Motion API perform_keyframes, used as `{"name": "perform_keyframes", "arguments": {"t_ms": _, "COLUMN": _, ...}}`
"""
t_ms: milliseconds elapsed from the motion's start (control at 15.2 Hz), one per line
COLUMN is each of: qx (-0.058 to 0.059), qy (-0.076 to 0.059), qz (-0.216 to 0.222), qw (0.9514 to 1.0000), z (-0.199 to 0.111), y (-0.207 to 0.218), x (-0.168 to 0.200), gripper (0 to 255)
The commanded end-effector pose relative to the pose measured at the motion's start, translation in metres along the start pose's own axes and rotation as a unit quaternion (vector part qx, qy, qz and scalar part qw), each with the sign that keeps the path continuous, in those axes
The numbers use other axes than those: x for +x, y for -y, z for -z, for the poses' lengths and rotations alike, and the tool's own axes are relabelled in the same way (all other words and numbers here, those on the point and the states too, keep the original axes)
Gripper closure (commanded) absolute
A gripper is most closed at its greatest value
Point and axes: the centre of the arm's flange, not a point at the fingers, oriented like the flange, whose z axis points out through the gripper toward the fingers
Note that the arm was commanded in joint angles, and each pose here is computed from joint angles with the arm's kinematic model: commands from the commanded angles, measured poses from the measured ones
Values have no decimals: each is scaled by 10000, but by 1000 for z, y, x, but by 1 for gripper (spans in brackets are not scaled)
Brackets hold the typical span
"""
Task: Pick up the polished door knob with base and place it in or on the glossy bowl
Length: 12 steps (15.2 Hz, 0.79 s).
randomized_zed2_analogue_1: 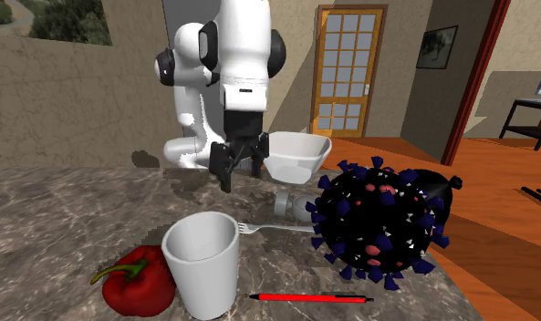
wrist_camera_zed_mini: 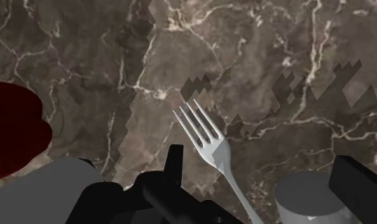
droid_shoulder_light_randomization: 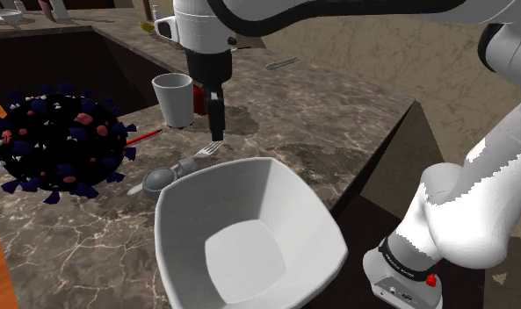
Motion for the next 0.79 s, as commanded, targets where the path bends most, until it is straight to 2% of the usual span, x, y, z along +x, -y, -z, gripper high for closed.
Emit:
{"name": "perform_keyframes", "arguments": {"t_ms": 0, "qx": -12, "qy": 15, "qz": 345, "qw": 9994, "z": -3, "y": 17, "x": 23, "gripper": 0}}
{"name": "perform_keyframes", "arguments": {"t_ms": 264, "qx": -40, "qy": 48, "qz": 1014, "qw": 9948, "z": -10, "y": 51, "x": 65, "gripper": 0}}
{"name": "perform_keyframes", "arguments": {"t_ms": 528, "qx": -67, "qy": 81, "qz": 1679, "qw": 9857, "z": -16, "y": 90, "x": 101, "gripper": 0}}
{"name": "perform_keyframes", "arguments": {"t_ms": 726, "qx": -68, "qy": 81, "qz": 1693, "qw": 9855, "z": -27, "y": 91, "x": 102, "gripper": 0}}
